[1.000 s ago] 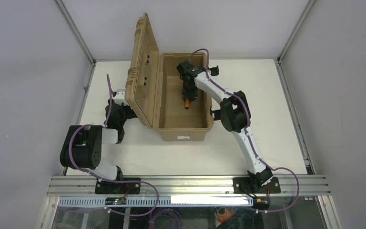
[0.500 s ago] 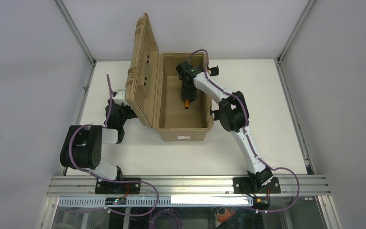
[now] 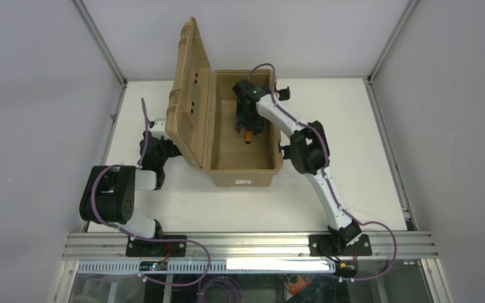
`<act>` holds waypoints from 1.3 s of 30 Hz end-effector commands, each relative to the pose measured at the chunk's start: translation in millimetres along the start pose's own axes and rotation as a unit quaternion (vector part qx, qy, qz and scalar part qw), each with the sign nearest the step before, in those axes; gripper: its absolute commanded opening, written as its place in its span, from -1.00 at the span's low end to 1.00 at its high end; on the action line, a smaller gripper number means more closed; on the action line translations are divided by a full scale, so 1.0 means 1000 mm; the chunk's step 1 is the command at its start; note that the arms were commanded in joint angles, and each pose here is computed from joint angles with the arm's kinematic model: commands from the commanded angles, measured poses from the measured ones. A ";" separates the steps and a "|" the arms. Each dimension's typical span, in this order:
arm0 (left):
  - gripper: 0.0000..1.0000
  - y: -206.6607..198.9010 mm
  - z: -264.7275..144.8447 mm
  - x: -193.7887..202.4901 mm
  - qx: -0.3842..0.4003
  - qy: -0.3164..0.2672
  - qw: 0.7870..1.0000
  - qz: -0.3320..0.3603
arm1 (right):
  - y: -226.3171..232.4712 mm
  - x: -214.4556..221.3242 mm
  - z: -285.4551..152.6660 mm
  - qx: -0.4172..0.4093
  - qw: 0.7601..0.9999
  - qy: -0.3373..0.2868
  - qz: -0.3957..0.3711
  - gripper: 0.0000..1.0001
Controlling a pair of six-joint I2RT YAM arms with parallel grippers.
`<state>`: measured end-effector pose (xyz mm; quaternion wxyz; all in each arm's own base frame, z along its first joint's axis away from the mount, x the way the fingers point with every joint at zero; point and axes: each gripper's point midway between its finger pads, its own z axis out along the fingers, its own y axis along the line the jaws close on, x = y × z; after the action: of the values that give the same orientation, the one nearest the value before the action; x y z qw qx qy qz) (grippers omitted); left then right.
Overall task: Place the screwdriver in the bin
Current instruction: Place the screwdriver in the bin, then reset both arms
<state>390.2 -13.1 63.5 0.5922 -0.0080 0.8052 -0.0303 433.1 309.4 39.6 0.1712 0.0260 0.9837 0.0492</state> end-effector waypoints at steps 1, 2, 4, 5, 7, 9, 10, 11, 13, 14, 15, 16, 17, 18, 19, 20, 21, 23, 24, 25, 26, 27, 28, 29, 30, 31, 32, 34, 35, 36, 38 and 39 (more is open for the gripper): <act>0.98 -0.003 -0.002 -0.016 0.010 -0.028 1.000 -0.005 | 0.016 -0.028 -0.041 -0.034 0.998 -0.049 -0.005 0.34; 0.98 -0.003 -0.002 -0.017 0.010 -0.029 1.000 -0.005 | 0.018 -0.031 -0.047 -0.041 0.998 -0.054 -0.005 0.36; 0.98 -0.003 -0.002 -0.017 0.010 -0.028 1.000 -0.005 | 0.024 -0.036 -0.060 -0.057 0.996 -0.063 -0.007 0.41; 0.98 -0.003 -0.002 -0.017 0.010 -0.028 1.000 -0.005 | 0.026 -0.039 -0.066 -0.064 0.996 -0.067 -0.007 0.43; 0.98 -0.003 -0.002 -0.017 0.010 -0.028 1.000 -0.005 | 0.029 -0.043 -0.078 -0.075 0.994 -0.076 -0.009 0.47; 0.98 -0.003 -0.002 -0.016 0.010 -0.028 1.000 -0.005 | 0.031 -0.048 -0.089 -0.083 0.993 -0.085 -0.010 0.52; 0.98 -0.003 -0.002 -0.016 0.010 -0.028 1.000 -0.005 | 0.032 -0.050 -0.096 -0.088 0.992 -0.091 -0.012 0.54; 0.98 -0.003 -0.002 -0.017 0.010 -0.028 1.000 -0.006 | 0.034 -0.052 -0.102 -0.093 0.991 -0.096 -0.013 0.56; 0.98 -0.003 -0.002 -0.017 0.010 -0.028 1.000 -0.005 | 0.036 -0.057 -0.116 -0.102 0.989 -0.108 -0.015 0.61; 0.98 -0.003 -0.002 -0.016 0.010 -0.028 1.000 -0.005 | 0.036 -0.059 -0.121 -0.106 0.988 -0.113 -0.016 0.63; 0.98 -0.003 -0.002 -0.017 0.010 -0.028 1.000 -0.005 | 0.036 -0.061 -0.128 -0.110 0.987 -0.118 -0.016 0.64; 0.98 -0.003 -0.002 -0.017 0.010 -0.028 1.000 -0.005 | 0.037 -0.064 -0.135 -0.114 0.986 -0.124 -0.017 0.65; 0.98 -0.003 -0.002 -0.016 0.010 -0.028 1.000 -0.005 | 0.038 -0.066 -0.142 -0.120 0.984 -0.130 -0.019 0.66; 0.98 -0.003 -0.002 -0.017 0.010 -0.029 1.000 -0.006 | 0.039 -0.068 -0.151 -0.126 0.982 -0.137 -0.021 0.66; 0.98 -0.003 -0.002 -0.017 0.010 -0.028 1.000 -0.005 | 0.040 -0.070 -0.158 -0.132 0.981 -0.143 -0.022 0.67; 0.98 -0.003 -0.002 -0.017 0.010 -0.028 1.000 -0.005 | 0.041 -0.072 -0.166 -0.139 0.979 -0.149 -0.025 0.68; 0.98 -0.003 -0.002 -0.017 0.010 -0.029 1.000 -0.005 | 0.041 -0.073 -0.173 -0.143 0.977 -0.154 -0.026 0.69; 0.98 -0.003 -0.002 -0.017 0.010 -0.028 1.000 -0.005 | 0.040 -0.078 -0.191 -0.151 0.973 -0.170 -0.030 0.73; 0.98 -0.003 -0.002 -0.016 0.010 -0.028 1.000 -0.005 | 0.040 -0.079 -0.199 -0.153 0.971 -0.178 -0.032 0.74; 0.98 -0.003 -0.002 -0.017 0.010 -0.028 1.000 -0.005 | 0.038 -0.081 -0.208 -0.155 0.969 -0.186 -0.034 0.75; 0.98 -0.003 -0.002 -0.017 0.010 -0.028 1.000 -0.005 | 0.037 -0.083 -0.217 -0.158 0.967 -0.195 -0.037 0.77; 0.98 -0.003 -0.002 -0.017 0.010 -0.028 1.000 -0.005 | 0.036 -0.085 -0.226 -0.159 0.965 -0.204 -0.039 0.79; 0.98 -0.003 -0.002 -0.017 0.010 -0.028 1.000 -0.005 | 0.034 -0.086 -0.236 -0.161 0.963 -0.214 -0.041 0.80; 0.98 -0.003 -0.002 -0.016 0.010 -0.028 1.000 -0.005 | 0.031 -0.088 -0.245 -0.161 0.960 -0.224 -0.042 0.82; 0.98 -0.003 -0.002 -0.016 0.010 -0.028 1.000 -0.005 | 0.028 -0.090 -0.257 -0.163 0.957 -0.236 -0.045 0.84; 0.98 -0.003 -0.002 -0.017 0.010 -0.028 1.000 -0.005 | 0.025 -0.091 -0.263 -0.161 0.955 -0.243 -0.045 0.87; 0.98 -0.003 -0.002 -0.017 0.010 -0.028 1.000 -0.005 | 0.022 -0.093 -0.271 -0.159 0.953 -0.254 -0.047 0.88; 0.98 -0.003 -0.002 -0.017 0.009 -0.028 1.000 -0.005 | 0.012 -0.097 -0.287 -0.156 0.948 -0.272 -0.047 0.89; 0.98 -0.003 -0.002 -0.017 0.010 -0.028 1.000 -0.005 | 0.008 -0.099 -0.293 -0.153 0.947 -0.280 -0.046 0.89; 0.98 -0.003 -0.002 -0.017 0.010 -0.028 1.000 -0.005 | 0.003 -0.101 -0.301 -0.152 0.944 -0.290 -0.047 0.90; 0.98 -0.003 -0.002 -0.016 0.010 -0.028 1.000 -0.005 | -0.010 -0.104 -0.313 -0.145 0.939 -0.309 -0.046 0.90; 0.98 -0.003 -0.002 -0.016 0.009 -0.028 1.000 -0.005 | -0.019 -0.108 -0.318 -0.139 0.936 -0.320 -0.043 0.90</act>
<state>390.2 -13.1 63.5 0.5922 -0.0081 0.8052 -0.0304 429.5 291.6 312.2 0.4054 -0.0332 0.8969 0.1734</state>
